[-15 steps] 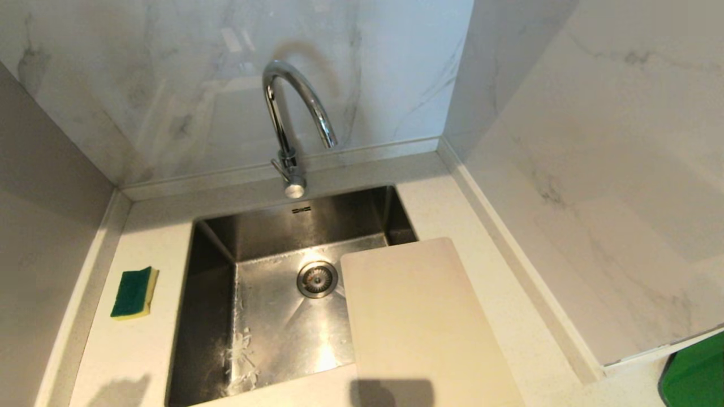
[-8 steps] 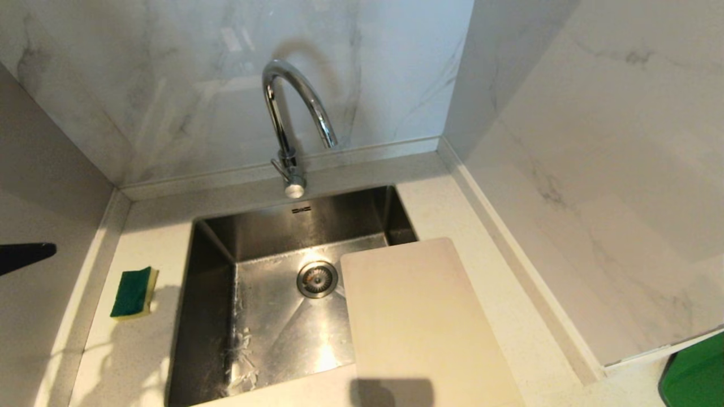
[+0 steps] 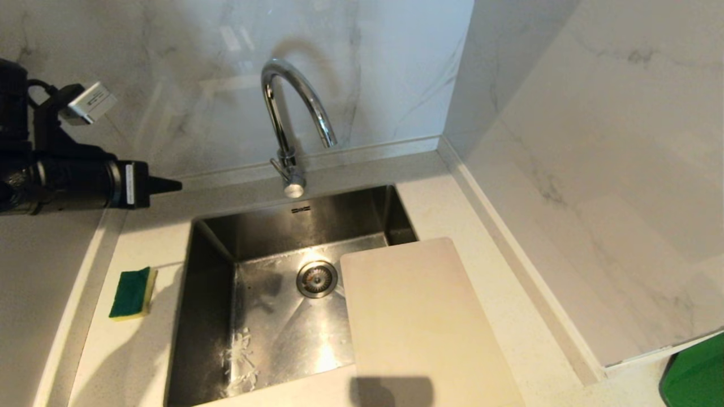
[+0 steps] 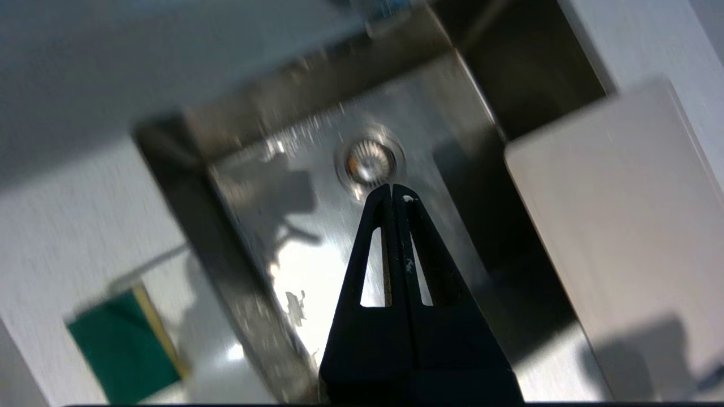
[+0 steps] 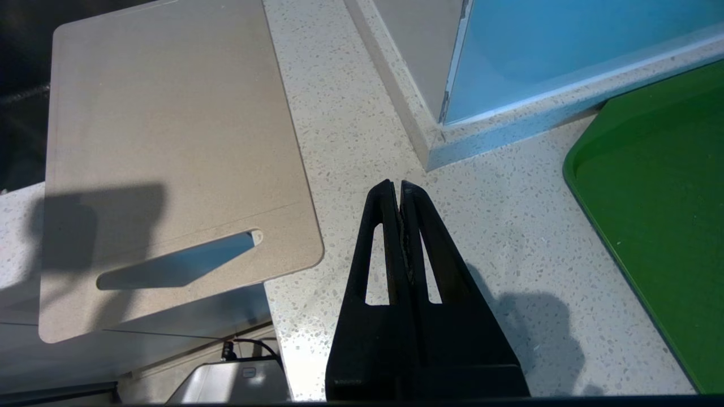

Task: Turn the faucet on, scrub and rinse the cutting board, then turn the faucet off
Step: Turn on the tap

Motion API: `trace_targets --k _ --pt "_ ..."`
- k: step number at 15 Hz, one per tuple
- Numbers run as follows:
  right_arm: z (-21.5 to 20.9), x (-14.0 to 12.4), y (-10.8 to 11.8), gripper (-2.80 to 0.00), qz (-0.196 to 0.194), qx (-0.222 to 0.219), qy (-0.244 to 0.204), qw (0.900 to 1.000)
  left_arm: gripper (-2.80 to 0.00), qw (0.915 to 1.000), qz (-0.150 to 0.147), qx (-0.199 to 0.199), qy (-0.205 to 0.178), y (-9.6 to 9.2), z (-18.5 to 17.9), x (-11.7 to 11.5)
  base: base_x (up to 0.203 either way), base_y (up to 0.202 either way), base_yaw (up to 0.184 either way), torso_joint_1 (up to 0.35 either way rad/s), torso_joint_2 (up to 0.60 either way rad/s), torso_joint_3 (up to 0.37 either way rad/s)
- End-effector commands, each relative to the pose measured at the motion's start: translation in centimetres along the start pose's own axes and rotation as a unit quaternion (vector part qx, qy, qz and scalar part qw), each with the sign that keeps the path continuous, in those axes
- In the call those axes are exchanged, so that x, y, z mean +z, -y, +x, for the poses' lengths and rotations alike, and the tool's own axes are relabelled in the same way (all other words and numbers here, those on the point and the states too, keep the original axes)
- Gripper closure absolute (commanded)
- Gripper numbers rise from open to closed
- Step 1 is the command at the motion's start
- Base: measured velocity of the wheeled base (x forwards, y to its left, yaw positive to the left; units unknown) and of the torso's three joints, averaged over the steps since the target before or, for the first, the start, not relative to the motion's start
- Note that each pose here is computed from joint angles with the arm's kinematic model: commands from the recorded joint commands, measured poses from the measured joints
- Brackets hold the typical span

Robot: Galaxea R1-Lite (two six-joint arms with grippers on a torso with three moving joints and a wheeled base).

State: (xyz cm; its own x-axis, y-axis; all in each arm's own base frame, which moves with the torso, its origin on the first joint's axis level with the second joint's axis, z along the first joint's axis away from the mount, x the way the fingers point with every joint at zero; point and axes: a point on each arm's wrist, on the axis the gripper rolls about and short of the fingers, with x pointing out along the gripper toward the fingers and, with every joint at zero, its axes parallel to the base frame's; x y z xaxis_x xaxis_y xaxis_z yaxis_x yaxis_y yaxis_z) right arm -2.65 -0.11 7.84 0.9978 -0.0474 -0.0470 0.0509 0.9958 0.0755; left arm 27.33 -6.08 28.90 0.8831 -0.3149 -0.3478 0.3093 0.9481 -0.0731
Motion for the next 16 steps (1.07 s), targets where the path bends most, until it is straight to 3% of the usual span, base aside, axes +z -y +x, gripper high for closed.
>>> trace_targets --k 1,9,16 --pt "0.0 0.0 0.0 0.00 0.000 0.000 0.000 1.000 0.00 0.9998 -0.002 0.010 -0.017 -0.4 5.2 0.3 0.000 0.000 0.000 0.000 0.00 0.000" --pt "0.0 0.0 0.0 0.00 0.000 0.000 0.000 1.000 0.00 0.9992 -0.028 0.027 0.006 1.1 14.3 2.2 0.000 0.000 0.000 0.000 0.00 0.000" --pt "0.0 0.0 0.0 0.00 0.000 0.000 0.000 1.000 0.00 0.9967 -0.061 0.050 0.022 1.0 16.9 2.5 0.000 0.000 0.000 0.000 0.00 0.000"
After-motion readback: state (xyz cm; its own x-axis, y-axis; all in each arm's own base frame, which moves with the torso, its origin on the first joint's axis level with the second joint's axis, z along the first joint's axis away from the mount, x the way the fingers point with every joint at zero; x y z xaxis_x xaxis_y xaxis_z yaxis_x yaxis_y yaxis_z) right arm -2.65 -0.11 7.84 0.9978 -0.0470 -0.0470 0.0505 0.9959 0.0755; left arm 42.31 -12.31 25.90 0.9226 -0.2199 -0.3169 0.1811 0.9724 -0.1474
